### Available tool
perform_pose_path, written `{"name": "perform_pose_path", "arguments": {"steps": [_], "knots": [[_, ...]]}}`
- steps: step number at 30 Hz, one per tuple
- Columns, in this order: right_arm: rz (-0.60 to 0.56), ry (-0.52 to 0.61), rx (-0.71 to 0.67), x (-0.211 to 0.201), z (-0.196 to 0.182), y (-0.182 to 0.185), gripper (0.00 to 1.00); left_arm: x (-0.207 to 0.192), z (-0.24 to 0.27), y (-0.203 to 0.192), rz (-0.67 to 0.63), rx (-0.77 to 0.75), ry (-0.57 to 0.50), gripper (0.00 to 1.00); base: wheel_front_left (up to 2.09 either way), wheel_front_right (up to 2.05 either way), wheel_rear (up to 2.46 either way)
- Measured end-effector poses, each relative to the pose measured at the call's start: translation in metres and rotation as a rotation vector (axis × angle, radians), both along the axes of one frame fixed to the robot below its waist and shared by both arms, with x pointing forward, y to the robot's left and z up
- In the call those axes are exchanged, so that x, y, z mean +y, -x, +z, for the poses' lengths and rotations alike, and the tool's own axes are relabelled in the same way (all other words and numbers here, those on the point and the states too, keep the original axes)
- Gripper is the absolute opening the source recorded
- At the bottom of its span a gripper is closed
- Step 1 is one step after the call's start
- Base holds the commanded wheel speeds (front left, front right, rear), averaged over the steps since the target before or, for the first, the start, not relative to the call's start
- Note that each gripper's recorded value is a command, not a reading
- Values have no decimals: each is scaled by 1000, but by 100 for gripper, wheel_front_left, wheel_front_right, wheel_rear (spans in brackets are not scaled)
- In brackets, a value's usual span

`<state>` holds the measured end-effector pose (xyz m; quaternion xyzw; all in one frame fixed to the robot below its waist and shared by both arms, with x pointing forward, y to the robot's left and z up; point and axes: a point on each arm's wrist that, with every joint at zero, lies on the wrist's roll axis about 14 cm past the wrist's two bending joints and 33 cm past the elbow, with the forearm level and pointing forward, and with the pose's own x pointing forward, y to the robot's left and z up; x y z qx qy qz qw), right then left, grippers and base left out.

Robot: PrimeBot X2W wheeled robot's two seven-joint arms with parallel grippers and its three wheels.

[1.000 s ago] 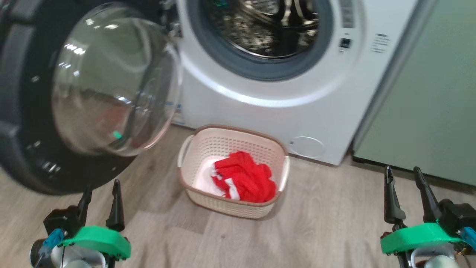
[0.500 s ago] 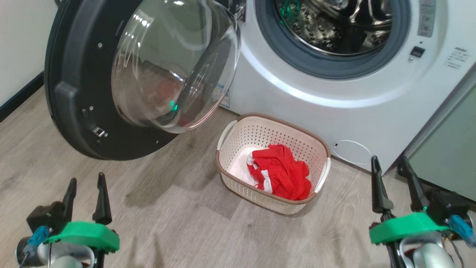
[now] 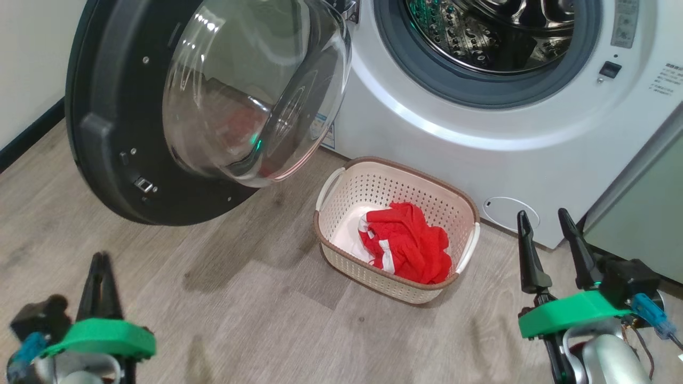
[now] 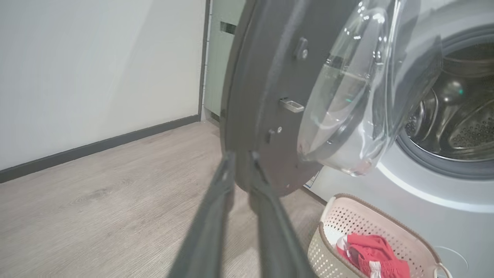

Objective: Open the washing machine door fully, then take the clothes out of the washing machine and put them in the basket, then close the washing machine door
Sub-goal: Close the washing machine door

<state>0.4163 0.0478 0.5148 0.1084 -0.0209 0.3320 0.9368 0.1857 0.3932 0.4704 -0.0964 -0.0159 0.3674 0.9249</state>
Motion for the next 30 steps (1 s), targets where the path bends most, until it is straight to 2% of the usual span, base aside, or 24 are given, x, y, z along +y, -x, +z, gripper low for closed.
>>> {"name": "perform_pose_path", "arguments": {"steps": [5, 8, 11, 16, 17, 24, 30], "knots": [[-11, -1, -6, -3, 2, -1, 100, 20, -8, 23, 120, -82, 110, 0, 0, 0, 0], [-26, -1, -7, -8, 3, -2, 100, 40, -13, 40, 236, -193, 224, 0, 0, 0, 0], [-35, -2, -6, -11, 3, -4, 100, 67, -2, 43, 296, -300, 308, 0, 0, 0, 0], [-39, 5, 7, -14, -2, -1, 100, 107, 22, 31, 322, -499, 517, 0, 0, 0, 0], [-39, 5, 7, -14, -2, -1, 100, 107, 22, 31, 322, -499, 517, 0, 0, 0, 0], [-69, 7, -4, -23, 1, -4, 100, 150, 45, 25, 372, -740, 826, 0, 0, 0, 0], [-100, 21, 10, -37, -5, 0, 100, 158, 73, -1, 261, -749, 983, 0, 0, 0, 0]]}}
